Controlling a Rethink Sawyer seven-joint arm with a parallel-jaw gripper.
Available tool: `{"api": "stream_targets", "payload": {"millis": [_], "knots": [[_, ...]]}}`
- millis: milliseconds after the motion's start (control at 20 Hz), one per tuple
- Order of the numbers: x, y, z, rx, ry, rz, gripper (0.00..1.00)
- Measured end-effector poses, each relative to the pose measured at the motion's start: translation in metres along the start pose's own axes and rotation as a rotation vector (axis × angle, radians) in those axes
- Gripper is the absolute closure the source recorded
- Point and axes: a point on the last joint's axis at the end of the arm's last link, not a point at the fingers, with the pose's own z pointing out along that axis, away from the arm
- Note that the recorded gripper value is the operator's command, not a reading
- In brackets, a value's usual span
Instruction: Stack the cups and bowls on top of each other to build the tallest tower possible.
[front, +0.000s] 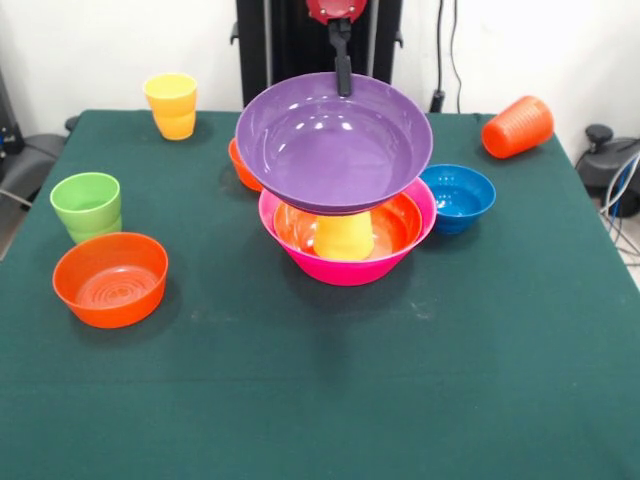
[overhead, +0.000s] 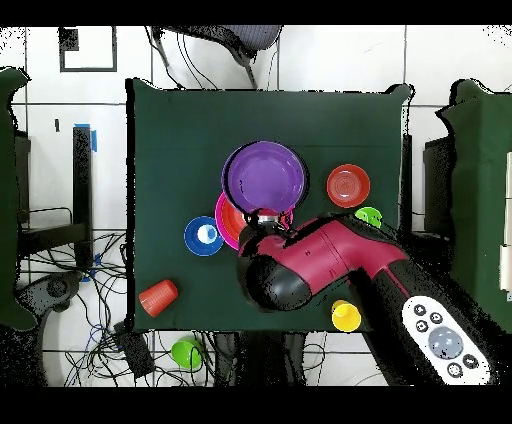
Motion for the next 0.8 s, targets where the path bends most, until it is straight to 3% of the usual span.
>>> {"api": "stream_targets", "payload": {"millis": [800], "knots": [[0.008, 0.012, 0.009, 0.019, 0.019, -0.084, 1.00]]}}
